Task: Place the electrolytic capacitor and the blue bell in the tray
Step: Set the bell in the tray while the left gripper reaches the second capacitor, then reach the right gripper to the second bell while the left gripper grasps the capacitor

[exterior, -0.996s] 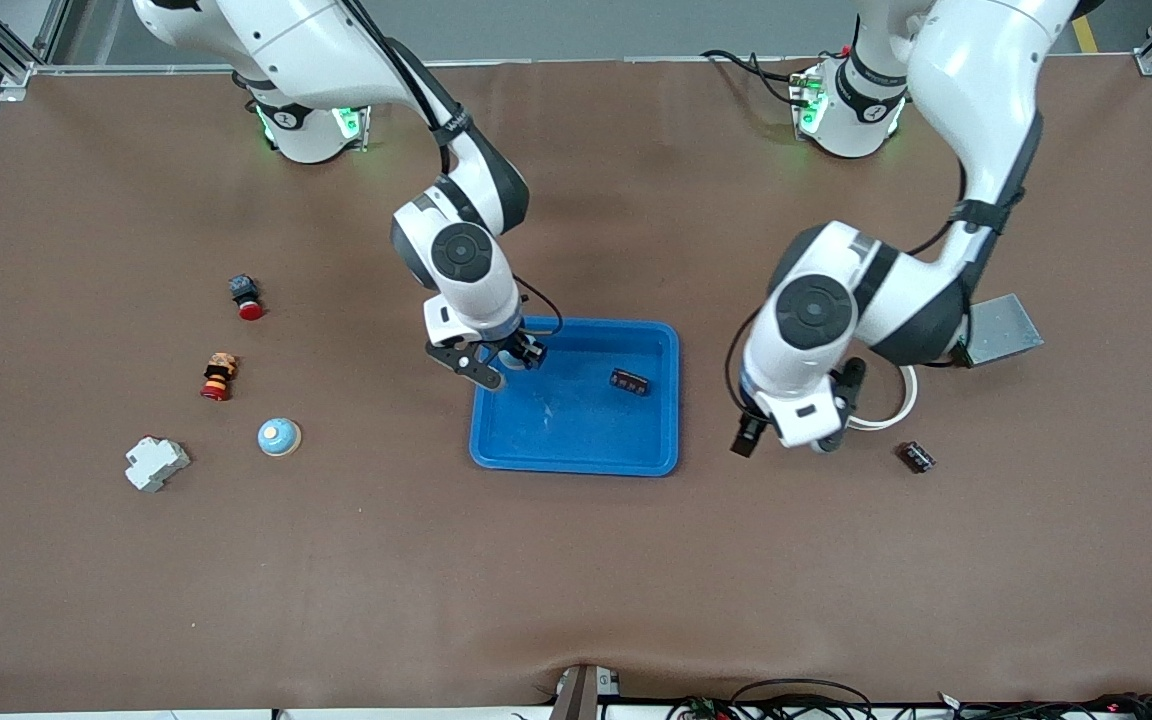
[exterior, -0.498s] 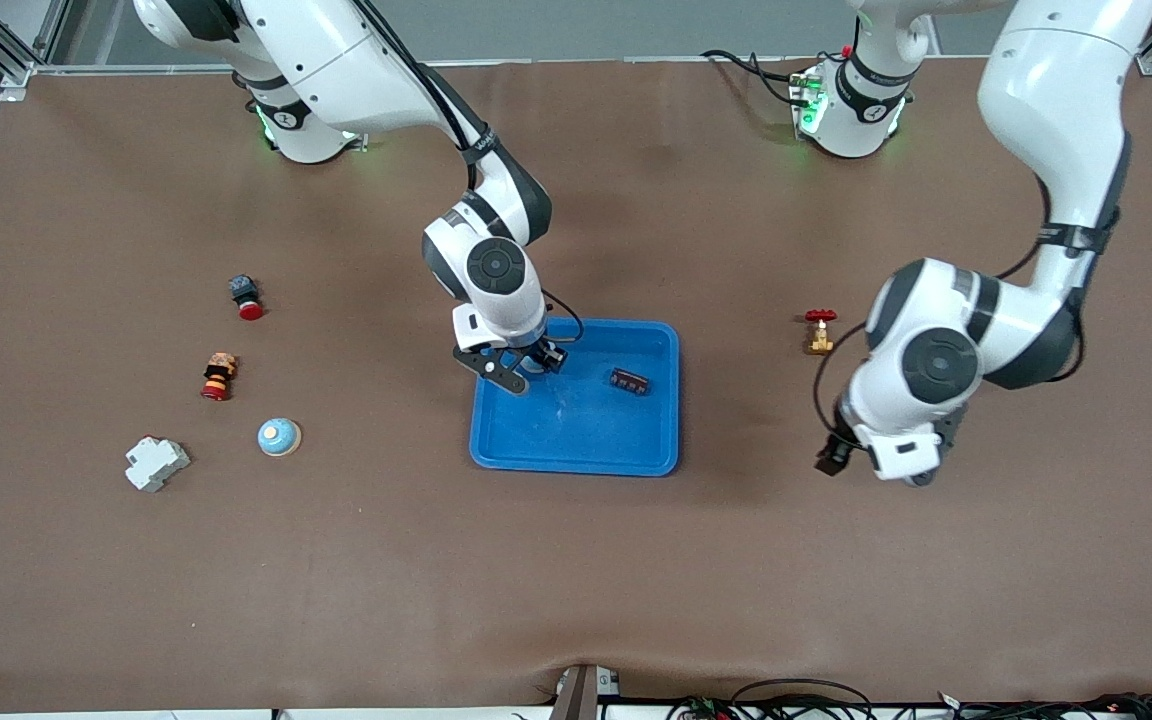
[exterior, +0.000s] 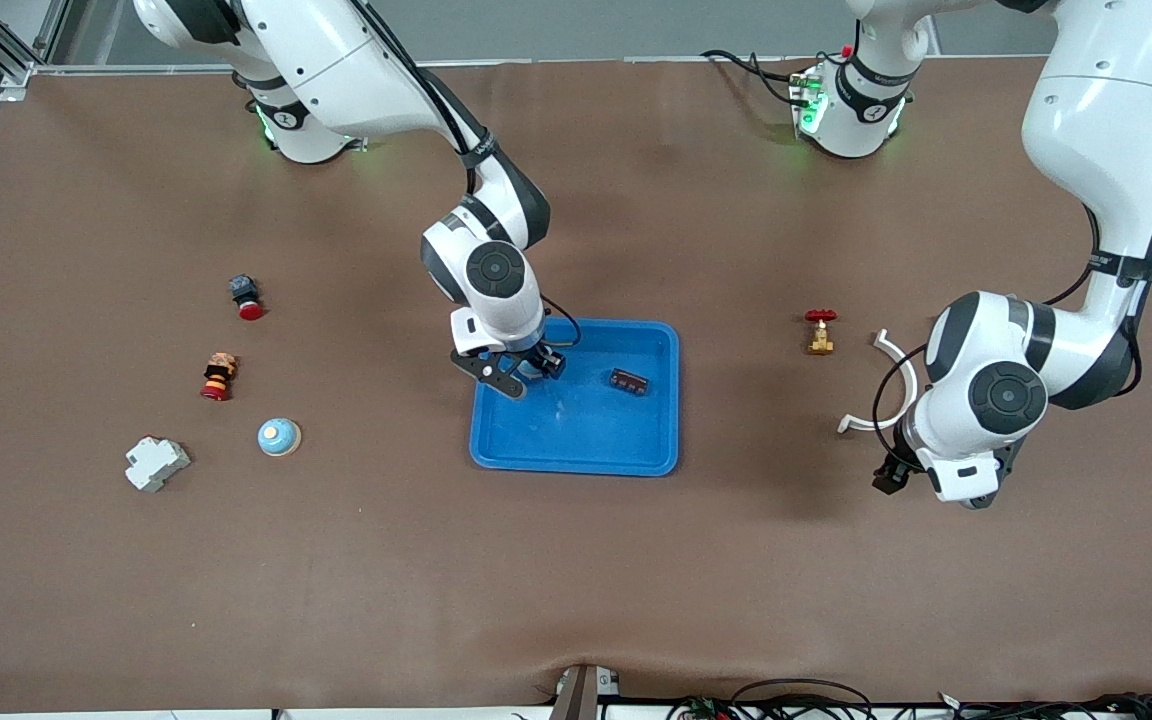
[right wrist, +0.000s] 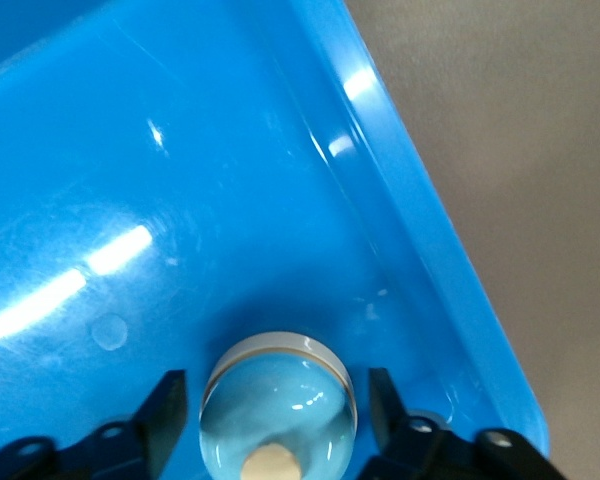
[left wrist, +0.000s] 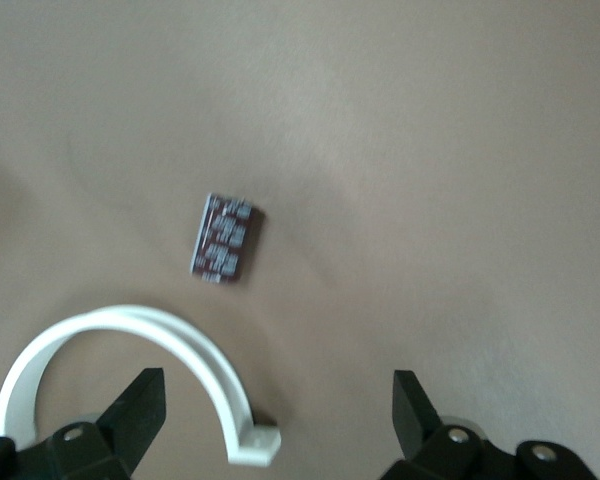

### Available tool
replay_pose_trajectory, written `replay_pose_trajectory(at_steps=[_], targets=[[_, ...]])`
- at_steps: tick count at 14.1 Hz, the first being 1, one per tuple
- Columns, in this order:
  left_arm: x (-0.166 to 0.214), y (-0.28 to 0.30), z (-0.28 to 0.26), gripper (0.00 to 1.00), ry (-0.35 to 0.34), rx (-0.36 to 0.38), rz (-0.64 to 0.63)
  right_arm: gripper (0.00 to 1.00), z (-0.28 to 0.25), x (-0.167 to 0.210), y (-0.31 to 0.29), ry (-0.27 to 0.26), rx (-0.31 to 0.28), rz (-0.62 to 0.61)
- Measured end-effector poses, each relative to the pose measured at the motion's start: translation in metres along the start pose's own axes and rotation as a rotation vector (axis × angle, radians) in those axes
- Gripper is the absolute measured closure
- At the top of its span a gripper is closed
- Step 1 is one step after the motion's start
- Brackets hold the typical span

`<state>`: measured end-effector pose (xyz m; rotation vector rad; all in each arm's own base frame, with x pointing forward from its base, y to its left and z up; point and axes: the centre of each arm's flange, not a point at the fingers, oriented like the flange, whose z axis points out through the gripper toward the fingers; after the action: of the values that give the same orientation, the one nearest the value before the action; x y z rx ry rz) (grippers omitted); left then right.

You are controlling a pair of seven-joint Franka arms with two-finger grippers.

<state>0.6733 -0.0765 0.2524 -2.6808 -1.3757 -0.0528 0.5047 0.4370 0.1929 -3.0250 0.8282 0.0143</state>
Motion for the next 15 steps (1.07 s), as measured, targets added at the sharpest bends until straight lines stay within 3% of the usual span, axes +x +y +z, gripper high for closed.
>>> replay_pose_trajectory(at_steps=[1,3,7,11,15], targets=[[0.010,-0.004,0.006,0.00,0.006,-0.002,0.017,0.01,-0.006,0.003,-0.002,0.004,-0.026,-0.007],[0.031,-0.015,0.020,0.00,0.010,-0.009,0.054,0.00,-0.036,0.013,-0.014,-0.003,-0.089,-0.014],[0.046,-0.021,0.040,0.00,0.005,-0.039,0.093,0.00,-0.088,0.052,-0.015,-0.024,-0.144,-0.157],[0.049,-0.024,0.062,0.04,0.024,-0.026,0.122,0.00,-0.117,0.132,0.025,-0.031,-0.131,-0.305],[0.050,-0.032,0.077,0.18,0.012,-0.023,0.118,0.00,-0.126,0.204,0.089,-0.017,-0.096,-0.430]])
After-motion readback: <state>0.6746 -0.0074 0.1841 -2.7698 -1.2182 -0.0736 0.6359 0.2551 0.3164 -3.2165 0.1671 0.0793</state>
